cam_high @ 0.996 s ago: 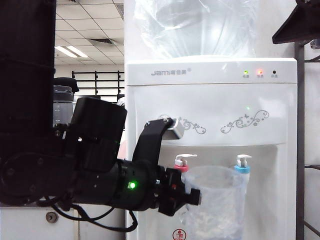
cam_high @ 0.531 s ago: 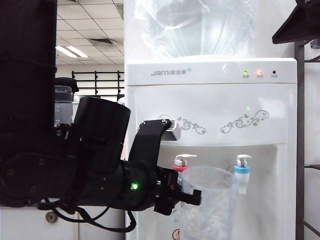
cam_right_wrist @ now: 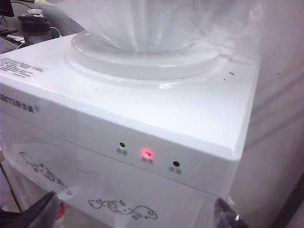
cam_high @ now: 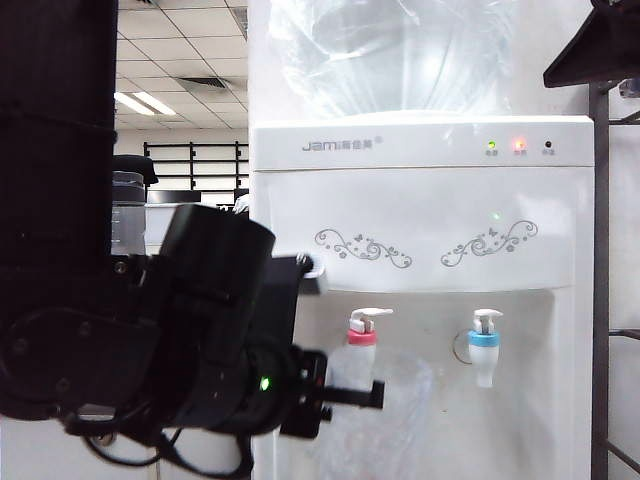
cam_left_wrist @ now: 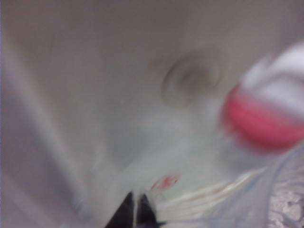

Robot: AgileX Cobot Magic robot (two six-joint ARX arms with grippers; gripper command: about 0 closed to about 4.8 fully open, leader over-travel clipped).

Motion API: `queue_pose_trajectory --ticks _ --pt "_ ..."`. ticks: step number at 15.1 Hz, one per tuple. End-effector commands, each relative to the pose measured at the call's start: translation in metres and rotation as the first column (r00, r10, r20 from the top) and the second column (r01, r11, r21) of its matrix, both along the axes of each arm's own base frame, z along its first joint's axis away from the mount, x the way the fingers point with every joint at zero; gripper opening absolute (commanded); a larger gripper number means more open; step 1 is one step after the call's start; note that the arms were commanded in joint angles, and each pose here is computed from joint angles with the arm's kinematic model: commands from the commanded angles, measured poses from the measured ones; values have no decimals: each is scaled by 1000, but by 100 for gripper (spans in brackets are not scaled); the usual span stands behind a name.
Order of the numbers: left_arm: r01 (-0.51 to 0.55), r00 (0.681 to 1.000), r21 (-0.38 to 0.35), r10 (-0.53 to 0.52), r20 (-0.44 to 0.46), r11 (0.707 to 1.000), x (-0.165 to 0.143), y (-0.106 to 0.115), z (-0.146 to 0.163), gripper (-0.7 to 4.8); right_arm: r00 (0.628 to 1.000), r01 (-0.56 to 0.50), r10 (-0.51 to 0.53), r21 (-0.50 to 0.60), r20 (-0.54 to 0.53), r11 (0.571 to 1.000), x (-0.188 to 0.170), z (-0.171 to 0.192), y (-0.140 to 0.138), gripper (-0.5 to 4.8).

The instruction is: Pick up the plastic mug from the left desk, go to the hot water outlet of the water dispenser, press the vertical switch to get some water, then put the mug back on the desk.

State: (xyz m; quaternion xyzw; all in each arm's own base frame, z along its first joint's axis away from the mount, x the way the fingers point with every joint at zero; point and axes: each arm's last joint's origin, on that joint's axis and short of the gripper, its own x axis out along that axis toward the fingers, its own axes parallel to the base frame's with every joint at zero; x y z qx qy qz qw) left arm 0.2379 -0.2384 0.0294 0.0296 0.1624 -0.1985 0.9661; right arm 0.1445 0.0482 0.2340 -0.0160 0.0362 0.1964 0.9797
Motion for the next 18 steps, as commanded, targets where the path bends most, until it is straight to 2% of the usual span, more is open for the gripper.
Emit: queue_pose_trajectory --ticks 1,6,8,12,16,18 --pt "-64 998 14 64 -19 998 2 2 -1 -5 1000 4 -4 3 19 1000 0 3 0 427" --pt "-44 995 34 47 -87 998 0 4 -7 -5 1000 2 -2 3 20 1000 0 3 0 427" --pt "-51 992 -19 49 -119 999 0 3 -7 -5 1000 2 -2 3 19 1000 0 3 0 427" --pt "-35 990 -49 28 -140 998 -1 2 -8 -5 1000 2 -2 3 19 1000 0 3 0 427" --pt "-75 982 -118 53 -182 990 -1 3 -8 -5 1000 2 -2 3 20 1000 0 3 0 427" --pt "-83 979 -125 58 -196 989 -2 3 -9 -5 1000 2 -2 3 19 1000 0 3 0 427"
